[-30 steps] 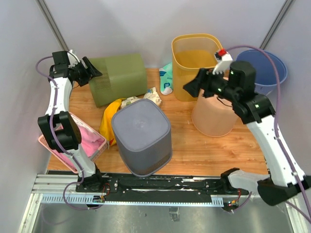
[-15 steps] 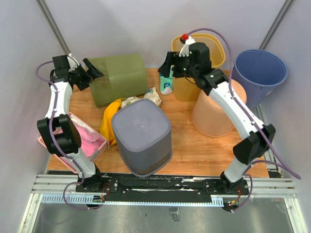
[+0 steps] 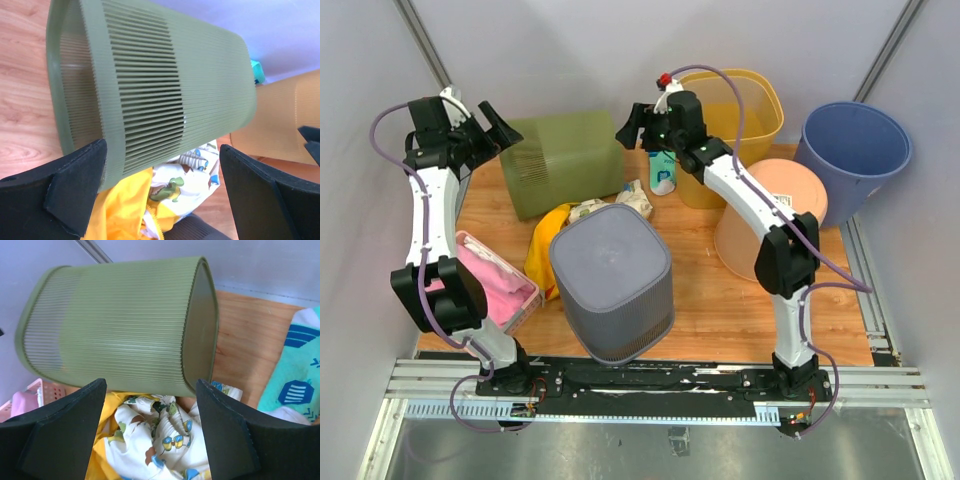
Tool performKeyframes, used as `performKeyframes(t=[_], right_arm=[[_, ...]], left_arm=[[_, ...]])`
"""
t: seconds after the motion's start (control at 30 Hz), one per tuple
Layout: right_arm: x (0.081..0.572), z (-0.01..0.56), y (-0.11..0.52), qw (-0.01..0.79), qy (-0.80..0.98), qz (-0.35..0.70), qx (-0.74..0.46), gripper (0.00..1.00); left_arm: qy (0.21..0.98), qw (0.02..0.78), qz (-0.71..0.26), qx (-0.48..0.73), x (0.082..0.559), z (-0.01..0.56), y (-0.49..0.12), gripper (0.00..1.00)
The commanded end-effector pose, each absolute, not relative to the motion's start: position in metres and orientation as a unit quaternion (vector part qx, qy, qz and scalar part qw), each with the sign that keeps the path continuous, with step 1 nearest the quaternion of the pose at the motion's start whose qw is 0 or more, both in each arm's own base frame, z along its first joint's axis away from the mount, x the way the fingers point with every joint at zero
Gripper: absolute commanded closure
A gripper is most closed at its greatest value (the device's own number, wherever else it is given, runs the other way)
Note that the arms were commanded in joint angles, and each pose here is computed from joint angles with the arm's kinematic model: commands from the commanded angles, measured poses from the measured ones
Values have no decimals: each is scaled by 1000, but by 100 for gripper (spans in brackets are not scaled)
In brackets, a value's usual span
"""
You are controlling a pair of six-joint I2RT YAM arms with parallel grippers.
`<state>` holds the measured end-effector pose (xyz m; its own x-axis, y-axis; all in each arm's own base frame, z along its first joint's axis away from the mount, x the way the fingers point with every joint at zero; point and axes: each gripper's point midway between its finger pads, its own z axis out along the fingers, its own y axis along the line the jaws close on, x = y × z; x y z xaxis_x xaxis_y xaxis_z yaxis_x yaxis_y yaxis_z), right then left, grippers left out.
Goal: Turn the large container upside down
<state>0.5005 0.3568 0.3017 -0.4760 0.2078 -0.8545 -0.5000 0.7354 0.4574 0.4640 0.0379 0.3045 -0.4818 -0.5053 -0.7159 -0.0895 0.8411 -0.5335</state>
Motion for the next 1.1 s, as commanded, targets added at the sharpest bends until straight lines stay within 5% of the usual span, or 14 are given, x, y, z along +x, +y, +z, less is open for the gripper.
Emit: performKeyframes(t=[0.0,0.37,0.8,1.07], right_arm=[[511,295,384,519,769,361,-93,26],[521,245,414,488,780,373,-116,26],[489,253,446,443,735,481,-178,25],[462,289,448,419,666,598,-153,25]], left_arm=[[840,471,-199,-182,450,296,42,1],[856,447,-181,-186,441,261,46,1],[863,438,-187,-172,435,237,40,34],[864,439,-184,-165,432,238,40,34]])
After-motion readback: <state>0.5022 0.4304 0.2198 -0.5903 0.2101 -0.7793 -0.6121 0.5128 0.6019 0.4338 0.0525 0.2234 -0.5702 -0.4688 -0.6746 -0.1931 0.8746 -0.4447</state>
